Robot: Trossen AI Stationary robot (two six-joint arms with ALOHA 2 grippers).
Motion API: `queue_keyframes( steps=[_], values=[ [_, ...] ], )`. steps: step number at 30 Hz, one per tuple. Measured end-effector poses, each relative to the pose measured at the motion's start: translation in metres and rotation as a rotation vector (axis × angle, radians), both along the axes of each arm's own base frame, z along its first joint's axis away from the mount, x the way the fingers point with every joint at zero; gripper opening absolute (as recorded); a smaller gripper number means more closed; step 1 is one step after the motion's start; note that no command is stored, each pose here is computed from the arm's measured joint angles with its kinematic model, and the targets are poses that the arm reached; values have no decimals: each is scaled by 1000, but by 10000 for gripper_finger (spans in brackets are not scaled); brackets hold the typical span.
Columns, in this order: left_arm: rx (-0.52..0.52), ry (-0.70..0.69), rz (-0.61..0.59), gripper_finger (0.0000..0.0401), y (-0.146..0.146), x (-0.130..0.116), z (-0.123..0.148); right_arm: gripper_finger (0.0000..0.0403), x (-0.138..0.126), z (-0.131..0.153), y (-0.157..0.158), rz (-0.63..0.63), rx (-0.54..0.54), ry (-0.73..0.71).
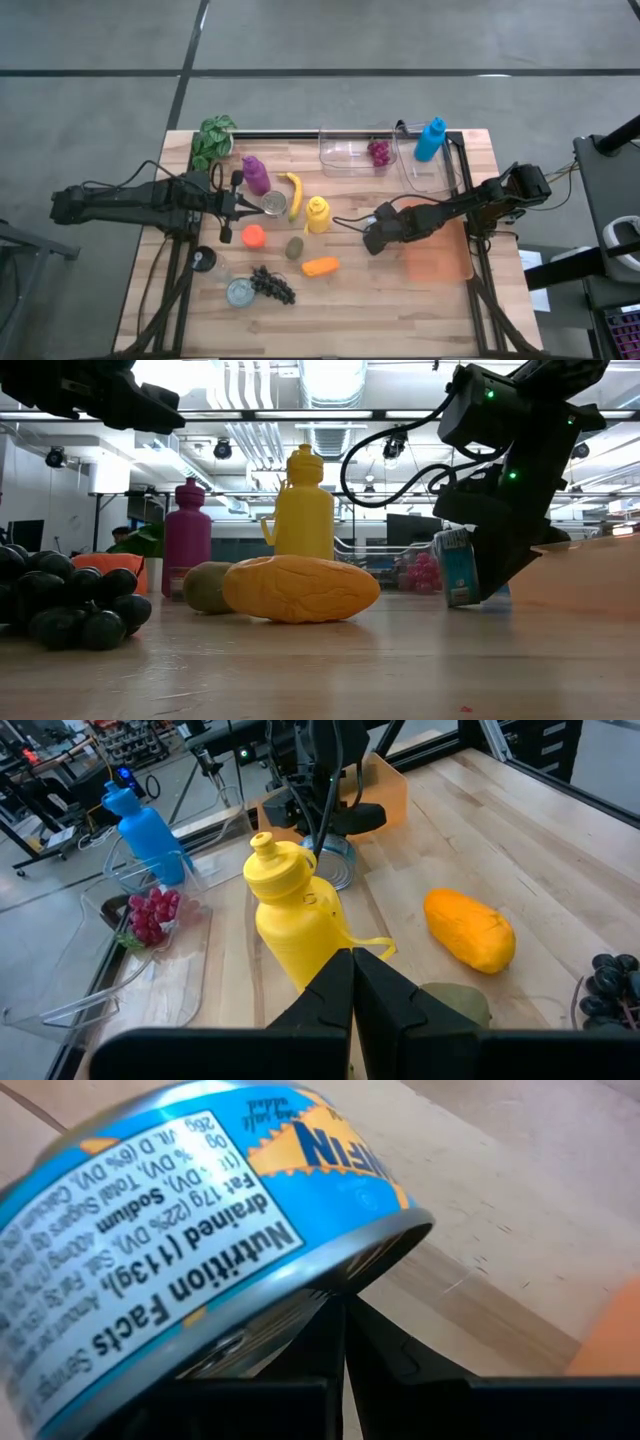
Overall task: Pick & Place Food Item
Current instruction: Put the yellow and blue tuna can into the orange bin
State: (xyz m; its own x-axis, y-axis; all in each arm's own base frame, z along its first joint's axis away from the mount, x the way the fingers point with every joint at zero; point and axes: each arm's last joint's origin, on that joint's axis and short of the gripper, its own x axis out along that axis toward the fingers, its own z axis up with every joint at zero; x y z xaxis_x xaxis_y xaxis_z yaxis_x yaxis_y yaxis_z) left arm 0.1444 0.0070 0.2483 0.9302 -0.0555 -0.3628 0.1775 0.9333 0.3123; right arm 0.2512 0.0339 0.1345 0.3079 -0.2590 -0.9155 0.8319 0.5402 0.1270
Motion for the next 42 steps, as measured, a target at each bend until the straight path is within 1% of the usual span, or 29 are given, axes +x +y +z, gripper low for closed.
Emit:
queue_keyframes(
  steps=[11,17,42],
  values=[
    [1,0,0,10,0,0,0,8,0,0,0,-9,10,0],
    [3,0,-1,10,0,0,0,8,-4,-4,1,-11,50,21],
    [2,0,0,10,0,0,0,8,-5,-3,1,-9,54,21]
  ],
)
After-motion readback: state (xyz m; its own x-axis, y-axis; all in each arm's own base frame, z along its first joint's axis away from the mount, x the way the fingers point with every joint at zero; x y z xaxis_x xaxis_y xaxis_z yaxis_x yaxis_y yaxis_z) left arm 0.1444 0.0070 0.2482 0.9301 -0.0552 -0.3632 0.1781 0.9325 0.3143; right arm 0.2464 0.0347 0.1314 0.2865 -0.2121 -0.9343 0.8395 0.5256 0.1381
